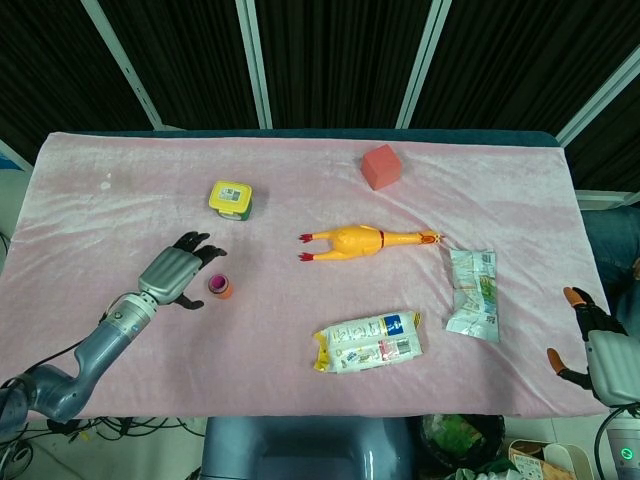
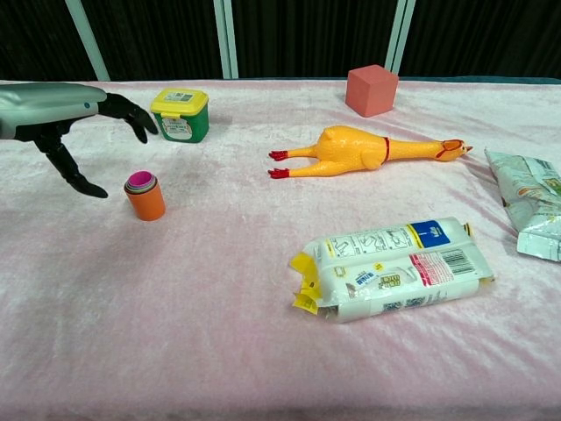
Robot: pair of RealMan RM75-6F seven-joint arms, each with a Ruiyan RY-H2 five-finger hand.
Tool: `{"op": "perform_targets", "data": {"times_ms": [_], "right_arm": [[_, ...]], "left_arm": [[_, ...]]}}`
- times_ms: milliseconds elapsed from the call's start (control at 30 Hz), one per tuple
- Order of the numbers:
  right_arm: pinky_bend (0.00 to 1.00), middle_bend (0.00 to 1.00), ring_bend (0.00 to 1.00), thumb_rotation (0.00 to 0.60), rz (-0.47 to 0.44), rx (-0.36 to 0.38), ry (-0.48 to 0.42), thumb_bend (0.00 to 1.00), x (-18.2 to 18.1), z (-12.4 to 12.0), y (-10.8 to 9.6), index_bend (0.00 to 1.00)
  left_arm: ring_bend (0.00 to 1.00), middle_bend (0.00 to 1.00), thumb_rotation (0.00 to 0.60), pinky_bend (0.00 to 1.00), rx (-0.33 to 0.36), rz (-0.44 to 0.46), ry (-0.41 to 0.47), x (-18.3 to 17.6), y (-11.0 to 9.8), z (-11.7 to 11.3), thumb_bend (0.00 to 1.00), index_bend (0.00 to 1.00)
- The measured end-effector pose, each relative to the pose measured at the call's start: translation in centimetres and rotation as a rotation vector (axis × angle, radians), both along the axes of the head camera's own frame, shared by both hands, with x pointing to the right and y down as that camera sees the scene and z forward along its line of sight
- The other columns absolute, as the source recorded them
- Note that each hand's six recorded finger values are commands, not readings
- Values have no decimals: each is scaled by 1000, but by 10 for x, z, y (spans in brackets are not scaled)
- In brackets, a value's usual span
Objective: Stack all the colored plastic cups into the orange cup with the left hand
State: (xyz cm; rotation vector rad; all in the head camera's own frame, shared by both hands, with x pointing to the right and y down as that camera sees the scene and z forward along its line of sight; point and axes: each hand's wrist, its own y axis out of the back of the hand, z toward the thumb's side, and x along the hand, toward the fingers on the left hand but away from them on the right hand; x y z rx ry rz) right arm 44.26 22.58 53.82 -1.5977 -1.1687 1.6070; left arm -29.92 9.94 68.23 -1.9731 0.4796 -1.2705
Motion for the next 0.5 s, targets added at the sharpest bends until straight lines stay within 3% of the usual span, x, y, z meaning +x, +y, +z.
{"op": "perform_targets", "data": {"times_ms": [267, 500], "right_arm": [[214, 61, 161, 600, -1, 0, 0, 263, 0, 0, 0, 36], [214, 61, 161, 600, -4, 4, 5, 263, 0, 0, -1, 35]], "left_arm": [[0, 133, 600, 31, 114, -19, -1, -12, -8, -31, 49, 105], [0, 136, 600, 30, 187, -66, -40, -40, 5, -65, 49, 102]]}}
